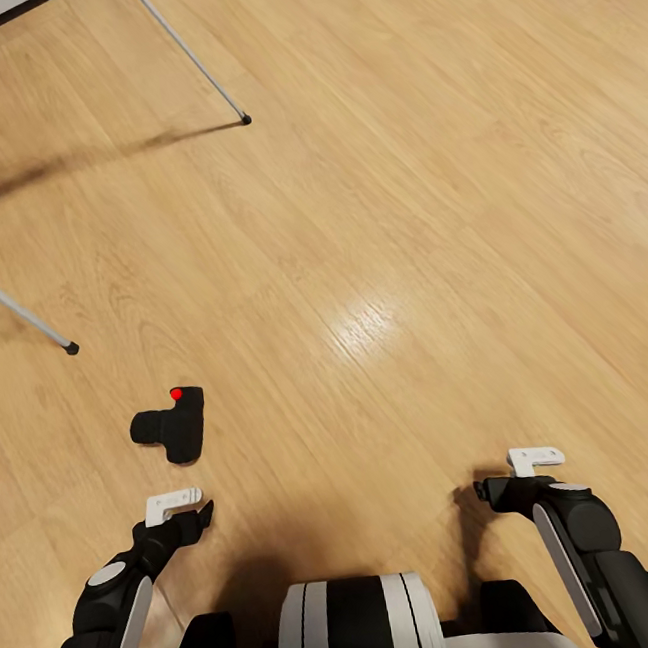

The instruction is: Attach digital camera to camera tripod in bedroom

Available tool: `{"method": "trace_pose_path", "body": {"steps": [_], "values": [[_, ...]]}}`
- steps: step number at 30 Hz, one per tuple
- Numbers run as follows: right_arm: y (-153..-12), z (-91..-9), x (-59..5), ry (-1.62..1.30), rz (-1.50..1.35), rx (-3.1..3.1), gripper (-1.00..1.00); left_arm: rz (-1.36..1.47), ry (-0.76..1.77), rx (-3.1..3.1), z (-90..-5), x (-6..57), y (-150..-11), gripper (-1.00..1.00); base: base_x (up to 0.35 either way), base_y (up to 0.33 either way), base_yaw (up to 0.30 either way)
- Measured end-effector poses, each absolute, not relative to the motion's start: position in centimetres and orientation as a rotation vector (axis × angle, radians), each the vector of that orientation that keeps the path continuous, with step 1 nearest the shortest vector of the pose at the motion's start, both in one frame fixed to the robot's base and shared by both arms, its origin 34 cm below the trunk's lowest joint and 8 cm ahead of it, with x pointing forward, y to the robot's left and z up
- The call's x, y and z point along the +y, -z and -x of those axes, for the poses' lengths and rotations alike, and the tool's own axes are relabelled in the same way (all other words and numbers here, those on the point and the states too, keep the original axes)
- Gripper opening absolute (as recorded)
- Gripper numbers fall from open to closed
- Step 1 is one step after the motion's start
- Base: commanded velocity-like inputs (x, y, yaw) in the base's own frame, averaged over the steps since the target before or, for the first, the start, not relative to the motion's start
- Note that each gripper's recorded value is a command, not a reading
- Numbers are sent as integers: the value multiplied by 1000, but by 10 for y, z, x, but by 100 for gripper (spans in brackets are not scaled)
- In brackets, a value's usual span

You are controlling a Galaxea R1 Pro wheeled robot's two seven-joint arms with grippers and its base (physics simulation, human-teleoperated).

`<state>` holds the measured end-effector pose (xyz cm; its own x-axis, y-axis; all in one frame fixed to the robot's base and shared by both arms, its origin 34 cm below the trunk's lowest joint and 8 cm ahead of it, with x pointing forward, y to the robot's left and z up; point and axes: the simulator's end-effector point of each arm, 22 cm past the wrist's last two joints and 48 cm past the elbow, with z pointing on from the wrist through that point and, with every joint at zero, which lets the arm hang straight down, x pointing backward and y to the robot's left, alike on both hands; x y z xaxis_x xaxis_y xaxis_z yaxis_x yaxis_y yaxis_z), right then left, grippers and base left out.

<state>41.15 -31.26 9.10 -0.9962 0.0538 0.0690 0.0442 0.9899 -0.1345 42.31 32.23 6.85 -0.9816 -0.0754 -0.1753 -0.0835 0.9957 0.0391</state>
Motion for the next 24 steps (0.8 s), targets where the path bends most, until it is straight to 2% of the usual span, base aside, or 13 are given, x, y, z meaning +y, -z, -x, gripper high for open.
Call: {"method": "trace_pose_path", "body": {"steps": [24], "values": [[-91, -411, -308, -179, 76, -3059, 100, 106, -70, 2932, -437, 323, -75, 100, 0, 0, 0]]}}
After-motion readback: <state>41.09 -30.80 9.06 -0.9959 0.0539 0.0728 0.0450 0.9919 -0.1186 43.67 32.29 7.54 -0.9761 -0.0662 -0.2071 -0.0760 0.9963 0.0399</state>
